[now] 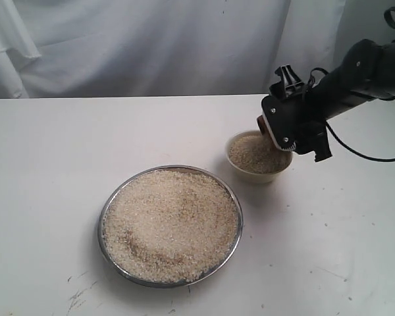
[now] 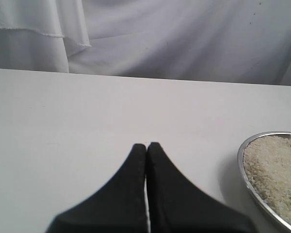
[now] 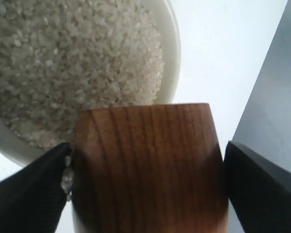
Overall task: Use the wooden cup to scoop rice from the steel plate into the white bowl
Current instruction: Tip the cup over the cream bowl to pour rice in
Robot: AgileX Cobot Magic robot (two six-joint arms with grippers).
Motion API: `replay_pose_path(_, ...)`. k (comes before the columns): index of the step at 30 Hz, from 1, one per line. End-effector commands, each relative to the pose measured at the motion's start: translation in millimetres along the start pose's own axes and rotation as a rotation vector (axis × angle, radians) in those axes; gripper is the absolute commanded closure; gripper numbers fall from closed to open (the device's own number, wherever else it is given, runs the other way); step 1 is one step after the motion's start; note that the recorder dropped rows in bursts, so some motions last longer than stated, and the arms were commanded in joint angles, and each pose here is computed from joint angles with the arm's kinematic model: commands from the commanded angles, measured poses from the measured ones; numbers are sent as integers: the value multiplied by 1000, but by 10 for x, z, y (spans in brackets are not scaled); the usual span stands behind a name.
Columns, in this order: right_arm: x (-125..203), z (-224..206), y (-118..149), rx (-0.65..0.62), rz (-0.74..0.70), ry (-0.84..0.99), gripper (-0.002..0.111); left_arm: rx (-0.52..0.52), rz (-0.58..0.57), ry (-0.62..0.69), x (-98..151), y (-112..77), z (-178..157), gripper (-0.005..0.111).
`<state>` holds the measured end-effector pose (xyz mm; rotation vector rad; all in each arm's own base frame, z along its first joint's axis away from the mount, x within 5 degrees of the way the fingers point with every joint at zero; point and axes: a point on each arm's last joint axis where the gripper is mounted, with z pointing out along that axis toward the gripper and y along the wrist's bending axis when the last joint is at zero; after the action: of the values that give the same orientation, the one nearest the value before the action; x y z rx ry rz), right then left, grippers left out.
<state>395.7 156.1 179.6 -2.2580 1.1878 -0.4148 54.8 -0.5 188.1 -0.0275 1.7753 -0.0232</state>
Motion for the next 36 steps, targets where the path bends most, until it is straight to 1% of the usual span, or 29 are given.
replay_pose_path(1,-148,-29,-86,40,-86,12,108,2,-4,-7,7,-1,0,107)
replay_pose_path(4,-216,-22,-94,34,-147,17,108,2,-4,-7,7,-1,0,107)
replay_pose_path(7,-253,-18,-95,31,-150,11,108,2,-4,-7,7,-1,0,107)
replay_pose_path(9,-249,-18,-94,29,-158,15,108,2,-4,-7,7,-1,0,107)
replay_pose_path(13,-226,-19,-90,21,-223,40,108,2,-4,-7,7,-1,0,107)
replay_pose_path(17,-213,-21,-117,49,-242,59,108,2,-4,-7,7,-1,0,107)
replay_pose_path(19,-201,-21,-120,49,-278,74,108,2,-4,-7,7,-1,0,107)
replay_pose_path(24,-200,-22,-126,52,-307,85,108,2,-4,-7,7,-1,0,107)
replay_pose_path(30,-313,-70,-178,68,-397,95,108,2,-4,-7,7,-1,0,107)
replay_pose_path(36,-371,-134,-221,85,-438,102,108,2,-4,-7,7,-1,0,107)
